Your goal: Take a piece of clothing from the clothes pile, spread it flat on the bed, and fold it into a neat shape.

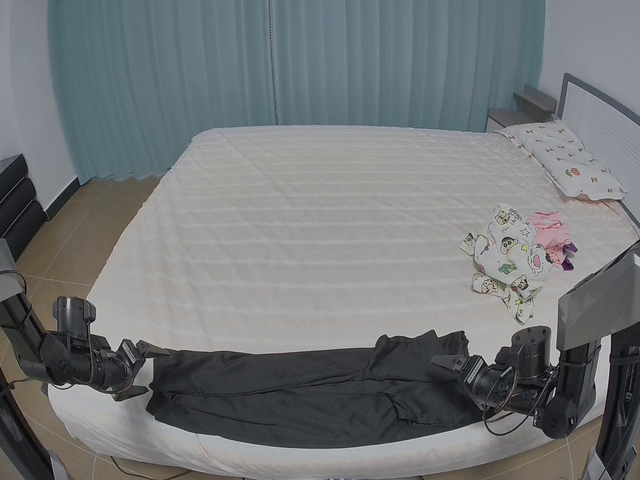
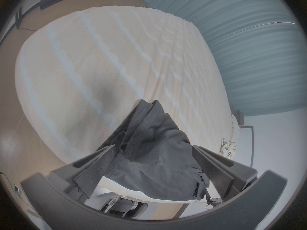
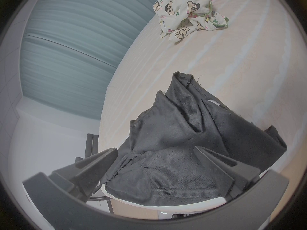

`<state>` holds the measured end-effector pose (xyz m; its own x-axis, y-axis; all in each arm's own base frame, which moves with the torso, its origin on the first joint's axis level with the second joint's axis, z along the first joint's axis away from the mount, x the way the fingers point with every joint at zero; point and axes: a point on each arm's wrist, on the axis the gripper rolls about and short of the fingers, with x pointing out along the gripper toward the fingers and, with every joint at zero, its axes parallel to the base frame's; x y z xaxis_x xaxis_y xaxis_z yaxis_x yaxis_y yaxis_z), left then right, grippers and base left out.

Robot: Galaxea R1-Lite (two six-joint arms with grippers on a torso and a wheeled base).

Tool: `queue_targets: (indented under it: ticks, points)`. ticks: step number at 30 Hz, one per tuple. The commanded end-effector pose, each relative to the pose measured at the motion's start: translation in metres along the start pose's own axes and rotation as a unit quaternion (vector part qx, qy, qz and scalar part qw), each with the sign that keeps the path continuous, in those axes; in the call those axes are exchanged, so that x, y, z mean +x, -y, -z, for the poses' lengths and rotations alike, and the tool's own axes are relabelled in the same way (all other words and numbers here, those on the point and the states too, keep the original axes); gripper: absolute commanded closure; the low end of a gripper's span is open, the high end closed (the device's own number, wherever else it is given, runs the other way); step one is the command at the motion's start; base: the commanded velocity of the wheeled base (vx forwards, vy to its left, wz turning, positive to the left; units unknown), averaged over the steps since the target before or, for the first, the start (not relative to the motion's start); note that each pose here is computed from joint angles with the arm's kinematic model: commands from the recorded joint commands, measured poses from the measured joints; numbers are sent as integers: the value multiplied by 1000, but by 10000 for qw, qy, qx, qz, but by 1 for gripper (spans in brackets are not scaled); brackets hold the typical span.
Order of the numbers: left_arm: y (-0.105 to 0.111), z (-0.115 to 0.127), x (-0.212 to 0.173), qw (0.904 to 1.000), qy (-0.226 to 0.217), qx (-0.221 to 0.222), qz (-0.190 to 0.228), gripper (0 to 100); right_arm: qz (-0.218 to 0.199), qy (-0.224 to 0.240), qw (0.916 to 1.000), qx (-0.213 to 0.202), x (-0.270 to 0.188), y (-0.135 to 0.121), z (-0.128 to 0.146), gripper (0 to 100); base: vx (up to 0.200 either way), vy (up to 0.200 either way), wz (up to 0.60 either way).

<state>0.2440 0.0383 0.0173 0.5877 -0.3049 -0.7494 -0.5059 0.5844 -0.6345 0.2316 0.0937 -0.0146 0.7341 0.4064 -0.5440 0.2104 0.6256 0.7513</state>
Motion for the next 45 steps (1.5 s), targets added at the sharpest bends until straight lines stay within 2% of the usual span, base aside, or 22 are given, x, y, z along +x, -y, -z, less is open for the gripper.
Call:
queue_targets:
  ticks: [1,11,20,24,25,32,37,43,45]
  points:
    - [0,6,-3,9998,85,49,-154,0,-7,-5,10000,39,2,1,1,0,0,0,0]
    - [10,22,14,9988,-7,164,-460,0,-11,-12,9999,139,2,1,1,0,0,0,0]
    - [12,21,33,9965,434,364,-620,0,-30,0,9997,262,2,0,1,0,0,0,0]
    - [11,22,37,9957,483,400,-679,0,-30,0,9997,262,2,0,1,0,0,0,0]
    - [12,23,37,9959,486,370,-669,100,-23,-4,9997,263,2,1,1,0,0,0,0]
    - [12,23,35,9958,530,297,-680,100,-29,1,9997,258,1,0,1,0,0,0,0]
    - [18,19,28,9930,927,157,-709,100,-63,6,9998,193,1,-4,5,0,0,0,0]
    - [24,18,19,9930,1057,137,-515,100,-113,-6,9999,88,7,-9,11,0,0,0,0]
    - [27,16,19,9928,1122,-55,-419,100,-79,-111,9999,50,10,-8,17,0,0,0,0]
